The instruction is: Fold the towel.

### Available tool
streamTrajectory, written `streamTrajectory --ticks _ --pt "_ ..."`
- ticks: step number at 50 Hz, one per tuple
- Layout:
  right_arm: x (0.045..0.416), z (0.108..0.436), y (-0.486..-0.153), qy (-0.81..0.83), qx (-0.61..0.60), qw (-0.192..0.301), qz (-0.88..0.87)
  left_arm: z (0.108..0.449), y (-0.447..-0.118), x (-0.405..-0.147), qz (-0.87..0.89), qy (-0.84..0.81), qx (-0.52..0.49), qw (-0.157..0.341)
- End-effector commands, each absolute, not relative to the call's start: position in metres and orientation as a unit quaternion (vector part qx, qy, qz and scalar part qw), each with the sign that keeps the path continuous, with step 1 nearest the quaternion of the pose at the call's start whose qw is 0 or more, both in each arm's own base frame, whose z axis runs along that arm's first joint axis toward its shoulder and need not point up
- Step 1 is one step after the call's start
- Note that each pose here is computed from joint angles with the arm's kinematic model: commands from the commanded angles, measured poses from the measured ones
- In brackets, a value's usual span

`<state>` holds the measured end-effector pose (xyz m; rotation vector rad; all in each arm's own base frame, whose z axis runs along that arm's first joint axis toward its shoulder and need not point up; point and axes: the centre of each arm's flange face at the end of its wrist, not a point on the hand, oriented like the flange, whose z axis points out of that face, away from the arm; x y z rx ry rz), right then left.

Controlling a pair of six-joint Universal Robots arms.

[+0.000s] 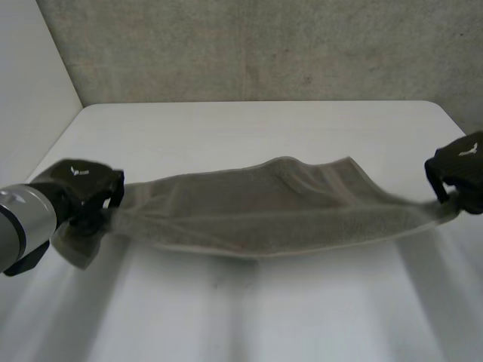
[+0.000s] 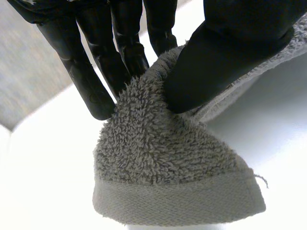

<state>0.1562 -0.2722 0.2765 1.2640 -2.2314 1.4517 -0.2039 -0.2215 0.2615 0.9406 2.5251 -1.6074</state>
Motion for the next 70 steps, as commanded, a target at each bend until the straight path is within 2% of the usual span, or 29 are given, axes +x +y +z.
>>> streamTrajectory --ticks 1,5,7,12,14,15,16,17,18,19,20,21,22,23,24,26,30,31,35,36,37,38,39,40,45,51,53,60,70 --pt "0.166 0.235 -0.283 -0.773 0.449 0.069 0.444 0.219 -0.253 -0.200 -0.467 0.826 0.315 0.024" --pt "0.183 0.212 -0.308 -0.769 0.451 0.069 0.448 0.203 -0.278 -0.203 -0.481 0.820 0.309 0.028" --pt "0.190 0.207 -0.319 -0.767 0.443 0.076 0.459 0.191 -0.308 -0.211 -0.508 0.804 0.306 0.031" --pt "0.205 0.217 -0.358 -0.745 0.396 0.090 0.529 0.211 -0.348 -0.227 -0.582 0.756 0.298 0.035" --pt "0.212 0.251 -0.385 -0.709 0.336 0.082 0.614 0.228 -0.361 -0.233 -0.617 0.730 0.291 0.036" --pt "0.212 0.251 -0.386 -0.709 0.336 0.082 0.615 0.252 -0.371 -0.241 -0.657 0.699 0.280 0.032" --pt "0.215 0.273 -0.395 -0.683 0.299 0.069 0.663 0.252 -0.371 -0.241 -0.658 0.699 0.280 0.032" --pt "0.219 0.299 -0.402 -0.648 0.259 0.047 0.715 0.281 -0.379 -0.249 -0.701 0.663 0.261 0.021" --pt "0.219 0.299 -0.402 -0.648 0.259 0.047 0.715 0.309 -0.384 -0.256 -0.742 0.626 0.239 0.006" --pt "0.220 0.328 -0.403 -0.606 0.218 0.022 0.764 0.309 -0.384 -0.256 -0.742 0.626 0.239 0.005" --pt "0.217 0.362 -0.399 -0.555 0.180 0.001 0.812 0.340 -0.387 -0.259 -0.782 0.587 0.208 -0.014" --pt "0.217 0.363 -0.399 -0.555 0.180 0.001 0.812 0.367 -0.388 -0.259 -0.816 0.549 0.178 -0.038" --pt "0.215 0.390 -0.393 -0.512 0.151 -0.018 0.846 0.368 -0.388 -0.259 -0.816 0.549 0.178 -0.038" --pt "0.215 0.390 -0.393 -0.511 0.150 -0.018 0.846 0.392 -0.386 -0.259 -0.841 0.516 0.153 -0.061" --pt "0.213 0.408 -0.385 -0.481 0.136 -0.027 0.866 0.392 -0.386 -0.259 -0.841 0.515 0.153 -0.061" --pt "0.211 0.414 -0.379 -0.476 0.135 -0.026 0.868 0.420 -0.378 -0.256 -0.862 0.481 0.123 -0.100" --pt "0.215 0.397 -0.369 -0.522 0.171 -0.036 0.835 0.412 -0.374 -0.253 -0.846 0.507 0.119 -0.114" --pt "0.215 0.396 -0.369 -0.522 0.171 -0.036 0.835 0.395 -0.375 -0.249 -0.826 0.540 0.124 -0.109" --pt "0.222 0.346 -0.359 -0.602 0.245 -0.041 0.759 0.357 -0.371 -0.246 -0.775 0.607 0.136 -0.107" --pt "0.223 0.326 -0.355 -0.626 0.269 -0.036 0.731 0.337 -0.368 -0.243 -0.748 0.640 0.141 -0.105" --pt "0.223 0.325 -0.355 -0.627 0.269 -0.036 0.730 0.314 -0.362 -0.242 -0.716 0.673 0.150 -0.107" --pt "0.225 0.307 -0.351 -0.644 0.289 -0.026 0.708 0.314 -0.362 -0.242 -0.716 0.674 0.150 -0.107" --pt "0.225 0.307 -0.351 -0.644 0.289 -0.026 0.708 0.295 -0.355 -0.241 -0.689 0.700 0.156 -0.108" --pt "0.225 0.287 -0.349 -0.662 0.303 -0.016 0.685 0.281 -0.347 -0.240 -0.669 0.718 0.163 -0.108" --pt "0.223 0.249 -0.347 -0.703 0.305 -0.020 0.642 0.258 -0.318 -0.238 -0.630 0.747 0.185 -0.105" --pt "0.227 0.239 -0.349 -0.721 0.279 -0.068 0.630 0.251 -0.281 -0.235 -0.609 0.759 0.209 -0.100" --pt "0.230 0.242 -0.349 -0.715 0.284 -0.079 0.634 0.255 -0.255 -0.232 -0.608 0.755 0.224 -0.097" --pt "0.273 0.240 -0.340 -0.670 0.358 -0.167 0.628 0.276 -0.208 -0.221 -0.636 0.729 0.235 -0.095" --pt "0.333 0.223 -0.308 -0.617 0.429 -0.243 0.613 0.302 -0.156 -0.213 -0.681 0.680 0.245 -0.115"
